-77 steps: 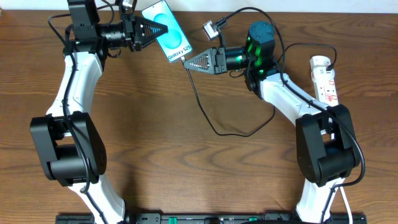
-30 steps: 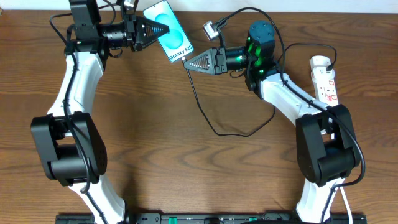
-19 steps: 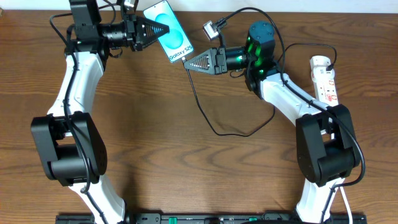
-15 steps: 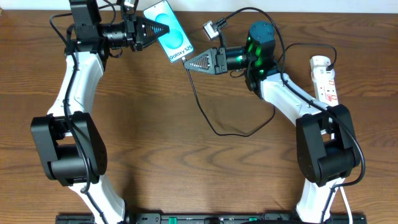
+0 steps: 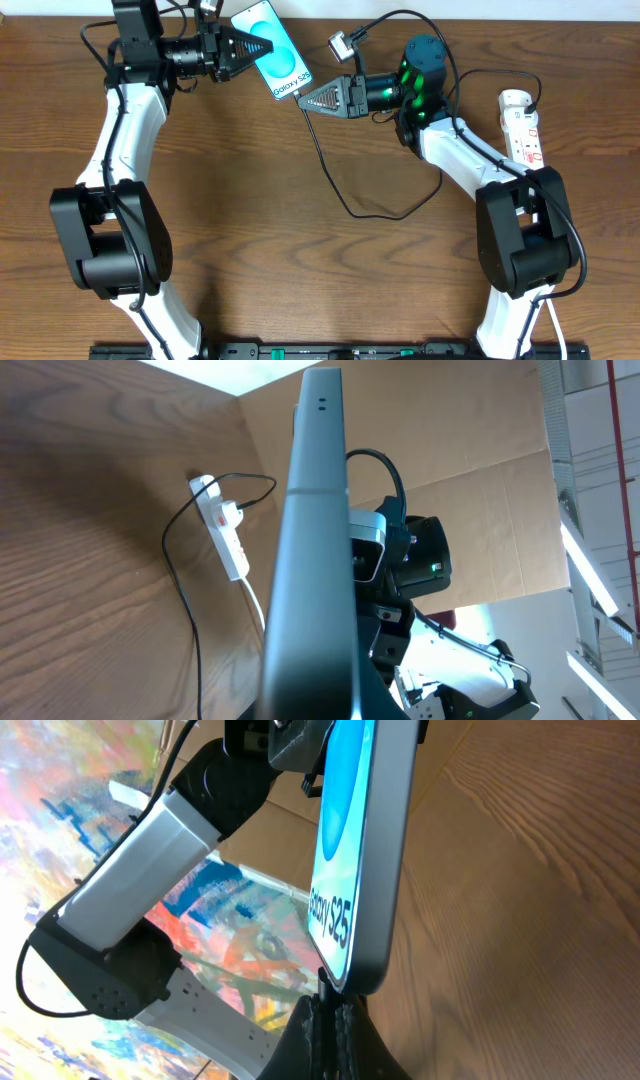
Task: Plug charger to phone and switch on socket
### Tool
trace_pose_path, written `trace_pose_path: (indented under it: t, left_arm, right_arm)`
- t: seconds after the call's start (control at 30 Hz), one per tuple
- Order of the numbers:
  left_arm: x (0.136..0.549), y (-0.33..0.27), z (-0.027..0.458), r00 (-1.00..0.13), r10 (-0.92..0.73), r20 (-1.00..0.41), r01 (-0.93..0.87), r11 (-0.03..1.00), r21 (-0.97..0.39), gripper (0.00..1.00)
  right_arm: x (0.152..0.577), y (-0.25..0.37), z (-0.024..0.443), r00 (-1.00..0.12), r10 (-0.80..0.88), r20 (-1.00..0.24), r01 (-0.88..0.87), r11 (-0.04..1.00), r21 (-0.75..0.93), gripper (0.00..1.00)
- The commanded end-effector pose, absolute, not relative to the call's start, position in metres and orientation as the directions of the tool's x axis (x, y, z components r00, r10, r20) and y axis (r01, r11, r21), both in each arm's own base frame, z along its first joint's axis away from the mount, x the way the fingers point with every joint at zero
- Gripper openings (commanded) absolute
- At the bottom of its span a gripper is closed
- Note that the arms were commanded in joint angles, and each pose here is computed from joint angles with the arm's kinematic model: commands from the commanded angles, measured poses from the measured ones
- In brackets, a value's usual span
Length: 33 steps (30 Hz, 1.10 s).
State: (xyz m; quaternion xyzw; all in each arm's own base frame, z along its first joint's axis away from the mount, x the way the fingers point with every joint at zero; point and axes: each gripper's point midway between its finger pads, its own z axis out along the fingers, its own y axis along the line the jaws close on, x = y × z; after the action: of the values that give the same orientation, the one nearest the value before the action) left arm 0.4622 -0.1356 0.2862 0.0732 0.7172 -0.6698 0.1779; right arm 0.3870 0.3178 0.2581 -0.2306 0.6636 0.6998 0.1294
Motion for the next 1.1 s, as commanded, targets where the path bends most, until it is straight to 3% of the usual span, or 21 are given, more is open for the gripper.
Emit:
trace_pose_path:
  t: [0.0,1.07]
  left_arm:
    - [0.448,-0.145,0.301,-0.914,-0.089,-0.396,0.392,0.062,-0.918,0.07]
    - [0.445,-0.153,0.301,-0.913,-0.073,-0.402,0.399,0.056,-0.915,0.07]
  right_arm:
    - [0.402,0.315,0.267,-0.852,-0.057,-0.52,-0.516,-0.064,0.854,0.01]
    - [0.419,0.308,0.269,-0.86,0.024,-0.509,-0.509,-0.026,0.86,0.01]
